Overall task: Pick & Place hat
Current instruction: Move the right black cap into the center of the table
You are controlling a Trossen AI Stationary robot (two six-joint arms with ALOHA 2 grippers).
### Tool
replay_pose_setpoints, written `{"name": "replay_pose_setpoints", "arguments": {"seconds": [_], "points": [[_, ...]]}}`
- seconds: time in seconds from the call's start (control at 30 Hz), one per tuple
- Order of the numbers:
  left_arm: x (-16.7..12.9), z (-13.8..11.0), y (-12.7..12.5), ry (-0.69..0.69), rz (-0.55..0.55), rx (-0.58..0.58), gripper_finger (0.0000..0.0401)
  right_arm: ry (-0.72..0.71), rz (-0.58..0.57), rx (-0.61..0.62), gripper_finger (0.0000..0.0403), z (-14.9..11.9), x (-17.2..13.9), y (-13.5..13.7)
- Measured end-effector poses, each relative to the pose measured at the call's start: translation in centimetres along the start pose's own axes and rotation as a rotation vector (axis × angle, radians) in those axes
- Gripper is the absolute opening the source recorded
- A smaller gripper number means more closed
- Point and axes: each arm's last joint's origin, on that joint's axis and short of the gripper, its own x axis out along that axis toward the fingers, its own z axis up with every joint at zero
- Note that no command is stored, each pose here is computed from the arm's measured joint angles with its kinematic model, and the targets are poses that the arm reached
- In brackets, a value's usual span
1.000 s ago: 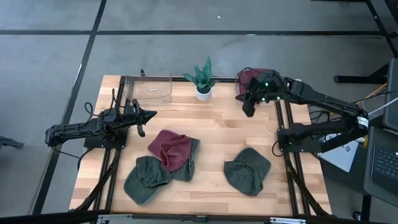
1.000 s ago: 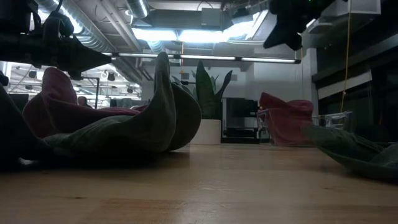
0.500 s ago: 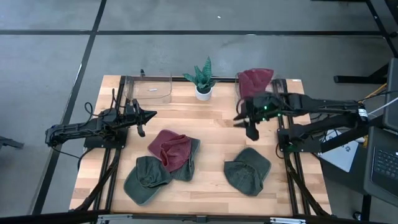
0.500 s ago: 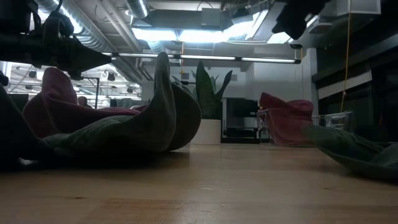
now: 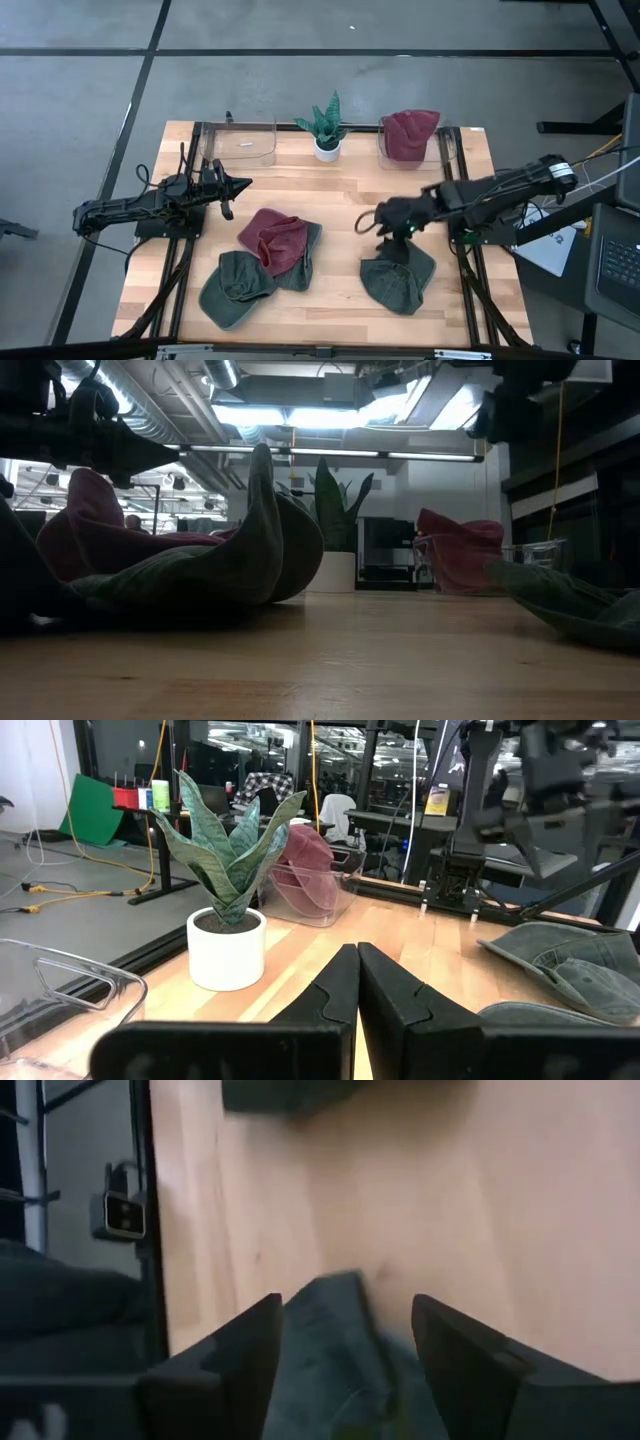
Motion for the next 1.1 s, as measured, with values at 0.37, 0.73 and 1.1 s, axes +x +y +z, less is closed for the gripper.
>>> {"name": "replay_pose_setpoints", "arguments": {"seconds": [0.37, 0.73, 1.1], "points": [[0.0, 0.0, 0.0, 0.000, 0.000, 0.000, 0.0004, 0.349, 0.148, 0.139, 0.0248, -3.6, 4.2, 4.3], [0.0, 0.0, 0.0, 0.000, 0.000, 0.000, 0.0004, 0.431, 0.282, -0.030, 0.0248, -5.7, 5.0, 7.1], [0.0, 0.0, 0.0, 0.000, 0.000, 0.000, 0.0004, 0.450, 0.218, -0.634, 0.0248, -10.7, 4.1, 9.2]]}}
